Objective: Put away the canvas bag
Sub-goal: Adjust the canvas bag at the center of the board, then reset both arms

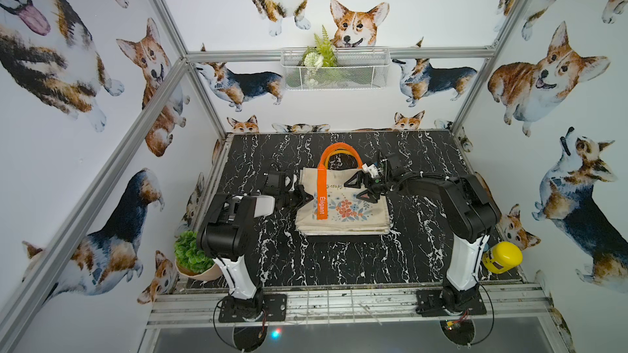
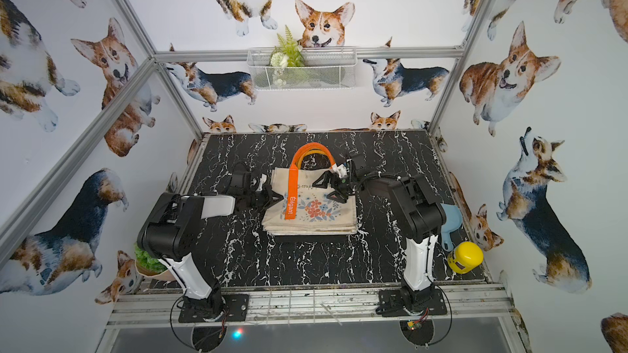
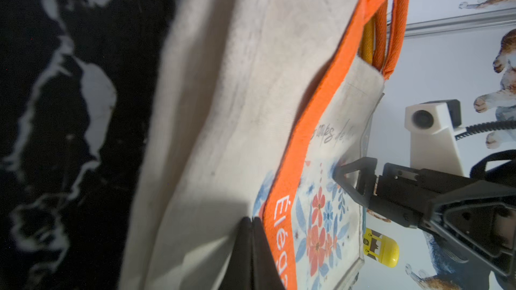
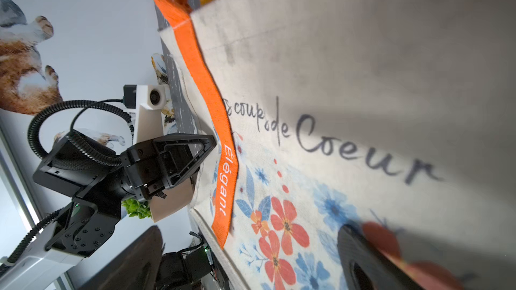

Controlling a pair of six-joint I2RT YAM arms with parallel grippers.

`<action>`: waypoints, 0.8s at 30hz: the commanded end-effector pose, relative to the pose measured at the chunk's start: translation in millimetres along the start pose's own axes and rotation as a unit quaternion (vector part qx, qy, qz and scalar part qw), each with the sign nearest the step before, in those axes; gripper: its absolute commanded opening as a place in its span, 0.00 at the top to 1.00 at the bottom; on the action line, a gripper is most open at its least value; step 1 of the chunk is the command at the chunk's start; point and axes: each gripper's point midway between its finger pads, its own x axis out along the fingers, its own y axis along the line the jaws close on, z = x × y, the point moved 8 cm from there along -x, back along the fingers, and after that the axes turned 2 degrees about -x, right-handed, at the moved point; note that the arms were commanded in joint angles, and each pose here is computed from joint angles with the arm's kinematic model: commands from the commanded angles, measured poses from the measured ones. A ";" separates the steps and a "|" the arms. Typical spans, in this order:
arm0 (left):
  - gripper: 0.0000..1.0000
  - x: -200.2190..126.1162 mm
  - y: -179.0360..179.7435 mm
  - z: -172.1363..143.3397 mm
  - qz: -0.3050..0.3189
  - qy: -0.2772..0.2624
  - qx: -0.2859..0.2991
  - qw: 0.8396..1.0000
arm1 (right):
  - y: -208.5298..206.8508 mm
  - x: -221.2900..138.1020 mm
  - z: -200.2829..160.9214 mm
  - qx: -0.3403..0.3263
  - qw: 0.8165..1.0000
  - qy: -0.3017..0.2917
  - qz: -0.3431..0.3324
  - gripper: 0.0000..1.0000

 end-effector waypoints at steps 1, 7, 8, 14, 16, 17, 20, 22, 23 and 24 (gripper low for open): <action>0.55 -30.5 -32.8 12.0 -0.002 -0.044 0.053 0.998 | 41.0 -45.2 12.9 -0.040 0.998 -0.037 0.022 0.01; 0.00 -117.6 -95.2 25.5 0.004 -0.194 0.173 0.966 | 81.0 -184.9 15.6 -0.110 0.967 -0.216 -0.072 0.01; 0.00 -131.4 -98.1 26.0 0.025 -0.227 0.178 0.957 | 82.1 -203.7 11.2 -0.126 0.955 -0.247 -0.104 0.01; 0.00 -173.7 -61.5 23.9 0.202 -0.413 0.228 0.858 | 31.0 -263.9 -36.8 -0.266 0.769 -0.418 -0.405 0.01; 0.00 -170.3 -48.8 13.9 0.227 -0.414 0.313 0.824 | 6.1 -256.3 -51.6 -0.301 0.743 -0.405 -0.440 0.01; 0.00 -171.4 -39.9 11.7 0.244 -0.430 0.310 0.812 | -3.0 -251.5 -56.2 -0.304 0.741 -0.405 -0.440 0.01; 0.00 -166.4 -13.0 1.8 0.277 -0.459 0.327 0.778 | -33.0 -231.8 -65.8 -0.312 0.744 -0.449 -0.384 0.01; 0.00 -159.7 3.7 -2.3 0.288 -0.479 0.344 0.755 | -52.6 -216.8 -72.7 -0.350 0.727 -0.470 -0.358 0.01; 0.00 -154.7 10.9 -4.3 0.288 -0.479 0.357 0.748 | -61.7 -213.7 -72.4 -0.343 0.727 -0.473 -0.361 0.01; 0.00 -149.2 16.7 -5.3 0.284 -0.479 0.372 0.743 | -70.0 -213.9 -70.1 -0.322 0.722 -0.485 -0.372 0.01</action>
